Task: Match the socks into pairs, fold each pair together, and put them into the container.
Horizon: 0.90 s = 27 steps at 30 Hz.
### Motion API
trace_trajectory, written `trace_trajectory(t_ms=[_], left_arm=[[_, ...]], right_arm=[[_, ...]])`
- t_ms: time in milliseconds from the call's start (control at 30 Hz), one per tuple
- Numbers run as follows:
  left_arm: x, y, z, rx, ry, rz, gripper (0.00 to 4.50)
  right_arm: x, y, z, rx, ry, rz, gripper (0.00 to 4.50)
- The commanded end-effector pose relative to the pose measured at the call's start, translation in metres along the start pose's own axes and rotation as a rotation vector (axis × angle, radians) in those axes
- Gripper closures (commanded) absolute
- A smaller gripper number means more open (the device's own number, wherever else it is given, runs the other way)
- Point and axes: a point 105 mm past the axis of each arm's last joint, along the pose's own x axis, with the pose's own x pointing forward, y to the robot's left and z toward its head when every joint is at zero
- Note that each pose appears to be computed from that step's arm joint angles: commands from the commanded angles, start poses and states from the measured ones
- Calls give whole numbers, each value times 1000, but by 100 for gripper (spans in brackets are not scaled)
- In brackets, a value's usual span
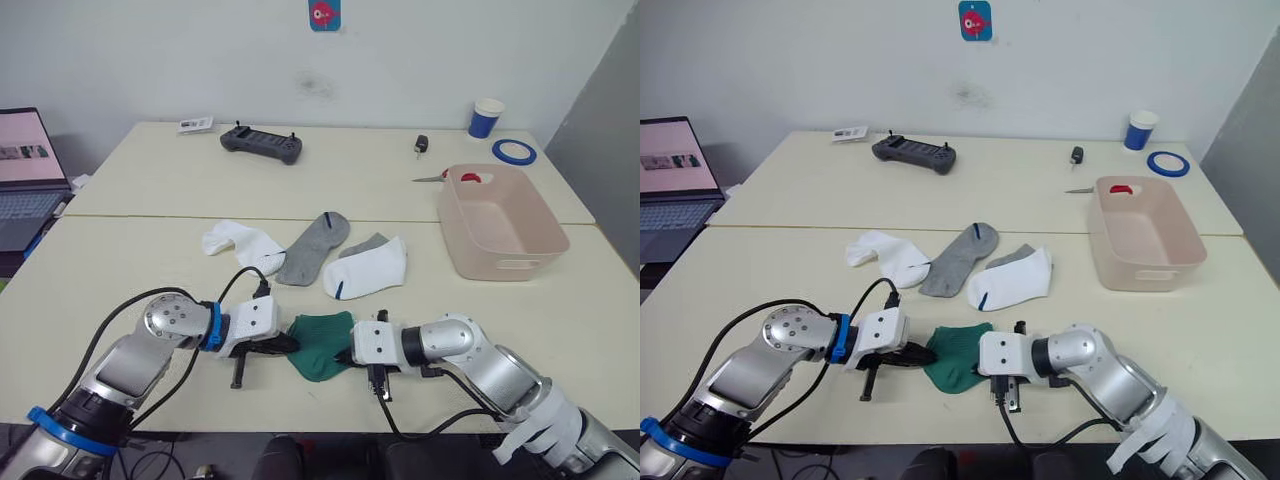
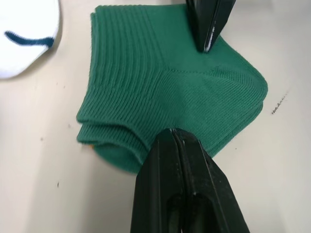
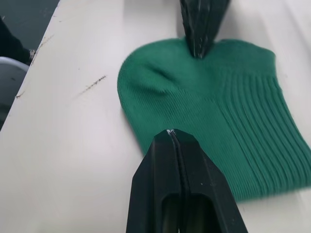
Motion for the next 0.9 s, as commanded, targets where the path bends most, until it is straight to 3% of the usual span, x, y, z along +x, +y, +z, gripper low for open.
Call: trace_trajectory(t_ms=[33,133,233,500,700,800,900], left_arm=[[-23,3,27,-38,-78,12,450],[-25,1,49,-55,-141,4,450],[-13,5,49,-51,-143,40,450],[23,12,10,-71,-46,102,450],[13,9,-14,-72,42,110,450],[6,13,1,-67,-12,138,450],[-1,11,31,-49,-122,123,450]], right_arm=[[-15,-14,28,7,-95,-57,447],[-15,-27,34,39,-112,-105,447],[-7,-38,30,33,-86,-152,447],[9,-35,3,29,12,-151,447],[-16,-33,-19,85,62,-192,447],[-28,-38,-9,155,-6,-237,447],[-39,-35,0,256,-67,-229,447]])
